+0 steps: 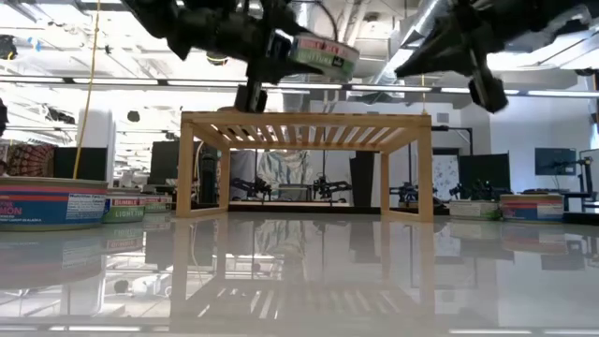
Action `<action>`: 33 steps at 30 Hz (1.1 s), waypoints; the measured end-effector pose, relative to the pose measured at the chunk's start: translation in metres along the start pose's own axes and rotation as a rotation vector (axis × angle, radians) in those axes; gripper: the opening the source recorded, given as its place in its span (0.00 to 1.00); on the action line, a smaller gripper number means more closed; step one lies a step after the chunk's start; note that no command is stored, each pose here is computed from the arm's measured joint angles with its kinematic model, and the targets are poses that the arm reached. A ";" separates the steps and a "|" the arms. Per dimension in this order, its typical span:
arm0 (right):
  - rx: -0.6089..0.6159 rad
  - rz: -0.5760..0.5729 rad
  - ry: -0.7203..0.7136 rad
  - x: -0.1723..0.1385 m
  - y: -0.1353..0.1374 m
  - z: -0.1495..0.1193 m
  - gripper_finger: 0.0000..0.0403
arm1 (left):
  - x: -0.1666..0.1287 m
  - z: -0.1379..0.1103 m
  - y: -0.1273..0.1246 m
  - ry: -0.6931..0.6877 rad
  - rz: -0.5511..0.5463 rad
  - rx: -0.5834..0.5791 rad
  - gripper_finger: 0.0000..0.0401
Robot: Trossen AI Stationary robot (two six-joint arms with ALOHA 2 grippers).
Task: Stack canned seafood by type on shelf
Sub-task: Put the green tuna can on the shelf
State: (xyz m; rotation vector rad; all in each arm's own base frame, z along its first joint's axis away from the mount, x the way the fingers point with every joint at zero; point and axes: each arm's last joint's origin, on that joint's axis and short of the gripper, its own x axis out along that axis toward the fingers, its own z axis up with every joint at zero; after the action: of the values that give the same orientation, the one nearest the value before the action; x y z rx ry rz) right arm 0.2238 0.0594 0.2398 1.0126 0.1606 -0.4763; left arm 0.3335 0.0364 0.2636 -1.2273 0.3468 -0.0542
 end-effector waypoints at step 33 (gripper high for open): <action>0.081 0.387 -0.149 0.015 0.004 0.103 0.65 | -0.020 0.043 -0.016 -0.181 -0.274 -0.094 0.30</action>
State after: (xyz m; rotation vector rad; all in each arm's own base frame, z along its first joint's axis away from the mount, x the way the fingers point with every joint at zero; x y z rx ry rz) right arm 0.2303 -0.0300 0.2923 1.0536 -0.1877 -0.2039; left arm 0.3294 0.0748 0.2953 -1.3555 0.0225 -0.1630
